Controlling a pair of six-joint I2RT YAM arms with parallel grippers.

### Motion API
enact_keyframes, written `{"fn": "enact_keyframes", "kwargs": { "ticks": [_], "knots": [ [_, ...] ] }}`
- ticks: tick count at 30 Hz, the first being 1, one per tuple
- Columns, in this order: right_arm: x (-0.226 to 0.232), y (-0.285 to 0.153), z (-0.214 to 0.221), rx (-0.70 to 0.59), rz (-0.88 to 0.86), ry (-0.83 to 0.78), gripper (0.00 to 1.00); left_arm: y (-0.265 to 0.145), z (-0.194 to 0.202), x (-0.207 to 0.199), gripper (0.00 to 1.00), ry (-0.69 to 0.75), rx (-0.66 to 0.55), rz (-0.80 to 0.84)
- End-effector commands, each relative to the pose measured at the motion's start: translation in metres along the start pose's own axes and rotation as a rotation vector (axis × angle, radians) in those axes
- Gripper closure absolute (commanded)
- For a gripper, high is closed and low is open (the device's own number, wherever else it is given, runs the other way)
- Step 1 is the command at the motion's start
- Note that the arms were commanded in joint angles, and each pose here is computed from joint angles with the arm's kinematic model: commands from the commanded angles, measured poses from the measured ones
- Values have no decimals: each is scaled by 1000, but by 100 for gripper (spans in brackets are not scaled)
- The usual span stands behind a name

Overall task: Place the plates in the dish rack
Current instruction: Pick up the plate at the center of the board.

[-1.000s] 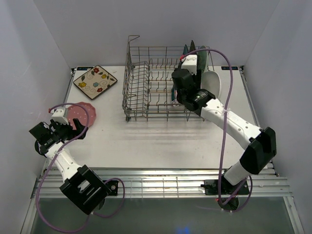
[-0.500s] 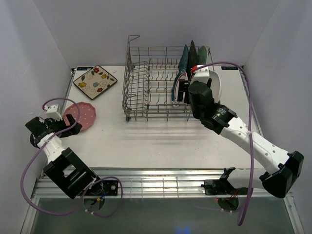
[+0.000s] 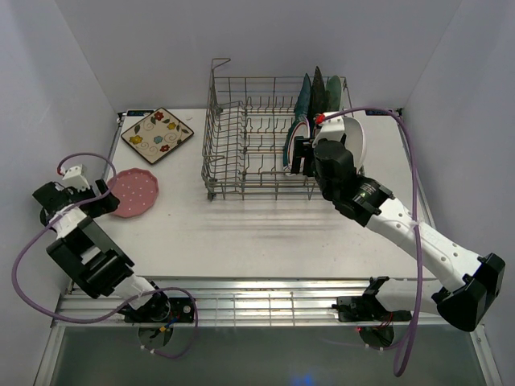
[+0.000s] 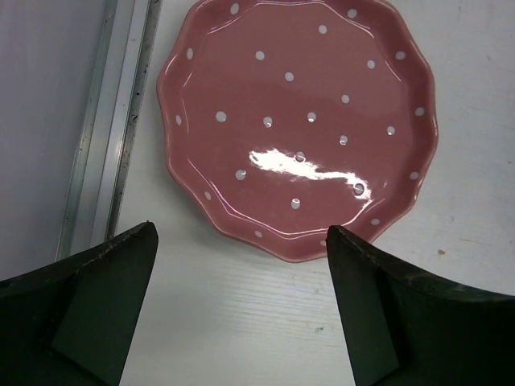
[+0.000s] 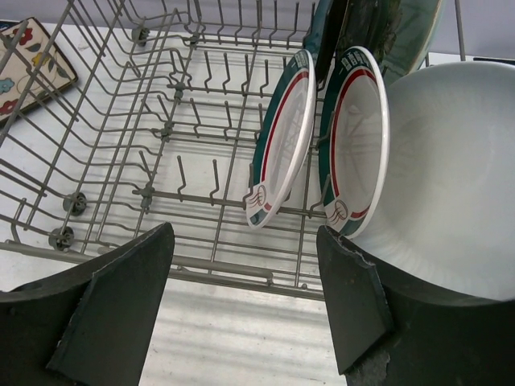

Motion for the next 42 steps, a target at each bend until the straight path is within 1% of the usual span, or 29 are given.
{"fn": "enact_keyframes", "kwargs": {
  "ticks": [1,6,9,11,16,20,21,22,24,27,28,30,31,32,40,41,42],
  "knots": [
    [5,-7,-11,-54,-57,54,23,5,-12,14,5,4,-22,-40],
    [6,-9,-12,-61,-82,64,24,17,-8,20,8,-26,-17,-38],
    [8,-11,-14,-62,-97,66,24,25,-7,22,9,-21,-10,-41],
    [9,-11,-14,-62,-103,67,24,33,-3,19,14,-19,10,-30],
    [10,-11,-14,-61,-112,67,24,47,3,15,18,-3,44,-48],
    [10,-10,-13,-57,-115,64,24,60,8,16,24,-16,69,-40],
    [10,-11,-13,-59,-116,65,24,61,9,15,28,-15,73,-39],
    [10,-10,-12,-57,-115,64,24,63,10,15,31,-17,76,-38],
    [10,-11,-12,-58,-115,66,24,66,14,14,33,-15,83,-44],
    [10,-12,-12,-60,-121,66,24,70,17,12,39,-8,88,-46],
    [10,-12,-12,-59,-123,68,24,71,17,10,43,-5,92,-44],
    [10,-12,-12,-59,-126,67,24,73,18,7,49,3,96,-38],
    [10,-12,-12,-60,-127,68,24,73,18,6,56,6,97,-35],
    [10,-11,-11,-57,-125,65,24,73,17,4,58,10,94,-32],
    [11,-10,-9,-53,-132,66,24,74,11,-11,70,64,82,-7],
    [11,-10,-8,-51,-134,66,24,74,12,-13,73,76,82,-3],
    [12,-10,-9,-51,-139,68,25,75,12,-14,78,87,83,4]
  ]
}}
Point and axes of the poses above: each gripper's point midway between its finger pads, its own y axis out along the fingers, its own x axis along the line the jaws close on, z = x × y, the point moved 10 cm from there along -y, back along the fingers, and after that the axes turned 10 degrees about y, right-handed, at the moved point
